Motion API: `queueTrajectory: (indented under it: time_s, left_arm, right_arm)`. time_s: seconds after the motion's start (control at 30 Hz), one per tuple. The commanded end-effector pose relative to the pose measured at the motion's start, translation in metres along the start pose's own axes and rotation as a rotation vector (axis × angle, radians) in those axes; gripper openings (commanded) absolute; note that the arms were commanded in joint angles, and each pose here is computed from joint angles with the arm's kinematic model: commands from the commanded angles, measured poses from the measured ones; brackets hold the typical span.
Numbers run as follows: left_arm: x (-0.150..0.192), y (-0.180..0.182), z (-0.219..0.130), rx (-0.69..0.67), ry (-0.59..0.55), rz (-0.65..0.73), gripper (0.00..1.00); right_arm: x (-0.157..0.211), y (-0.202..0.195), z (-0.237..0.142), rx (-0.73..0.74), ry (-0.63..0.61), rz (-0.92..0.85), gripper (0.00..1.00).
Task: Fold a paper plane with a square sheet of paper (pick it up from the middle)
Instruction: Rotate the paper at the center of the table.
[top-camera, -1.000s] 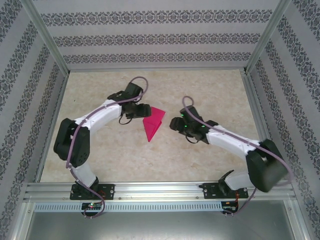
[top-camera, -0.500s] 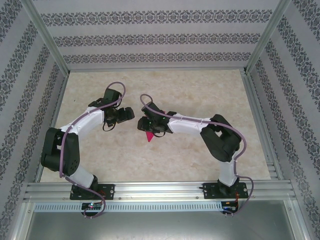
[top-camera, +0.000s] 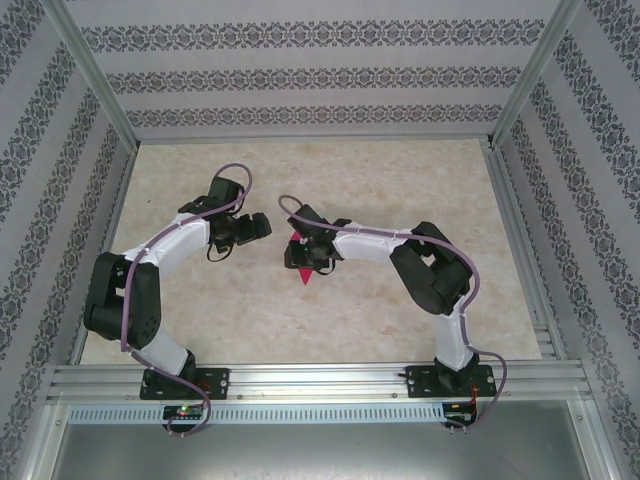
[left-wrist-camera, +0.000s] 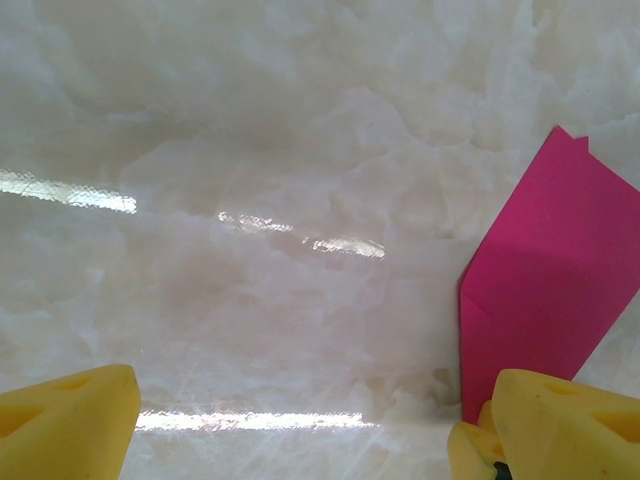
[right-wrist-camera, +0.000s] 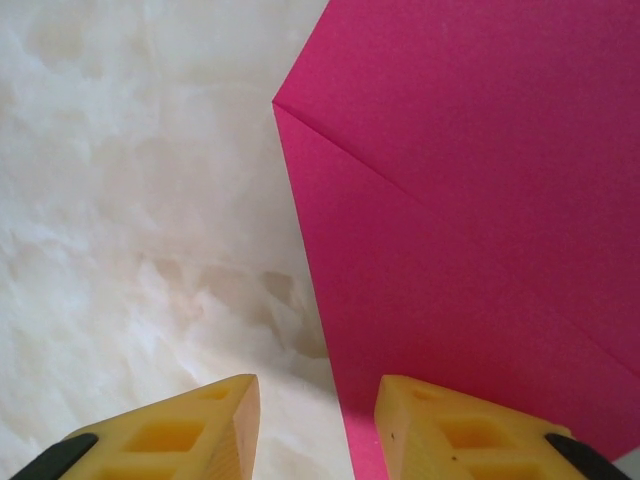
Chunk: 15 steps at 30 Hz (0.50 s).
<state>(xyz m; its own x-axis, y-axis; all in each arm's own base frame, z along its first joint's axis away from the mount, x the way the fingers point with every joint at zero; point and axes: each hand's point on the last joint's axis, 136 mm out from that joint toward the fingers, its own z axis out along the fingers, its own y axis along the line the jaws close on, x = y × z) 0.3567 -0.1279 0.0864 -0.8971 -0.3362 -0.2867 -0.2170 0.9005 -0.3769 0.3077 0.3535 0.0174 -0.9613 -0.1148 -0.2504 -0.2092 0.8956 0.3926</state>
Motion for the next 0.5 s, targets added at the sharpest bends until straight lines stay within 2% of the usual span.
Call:
queueTrajectory:
  time_s: [0.0, 0.07, 0.17, 0.3, 0.37, 0.47]
  left_arm:
    - [-0.011, -0.007, -0.002, 0.036, -0.030, -0.002, 0.92]
    - [-0.011, -0.007, -0.003, 0.041, -0.032, 0.000, 0.93]
    - [-0.009, -0.009, -0.003, 0.059, -0.030, -0.002, 0.94]
    - [-0.006, -0.019, -0.004, 0.113, -0.013, 0.015, 0.95]
    - [-0.005, -0.021, -0.004, 0.126, -0.006, 0.020, 0.95]
    - [-0.004, -0.023, -0.003, 0.139, -0.003, 0.023, 0.95]
  right_arm:
    - [0.045, -0.045, -0.002, 0.092, 0.204, -0.197, 0.38]
    - [0.055, -0.063, -0.013, 0.109, 0.248, -0.269, 0.38]
    - [0.052, -0.084, -0.034, 0.158, 0.247, -0.339, 0.36]
    - [0.047, -0.075, -0.065, 0.158, 0.186, -0.438, 0.36]
    - [0.036, -0.073, -0.079, 0.190, 0.106, -0.409, 0.40]
    - [0.019, -0.065, -0.095, 0.187, -0.021, -0.249, 0.46]
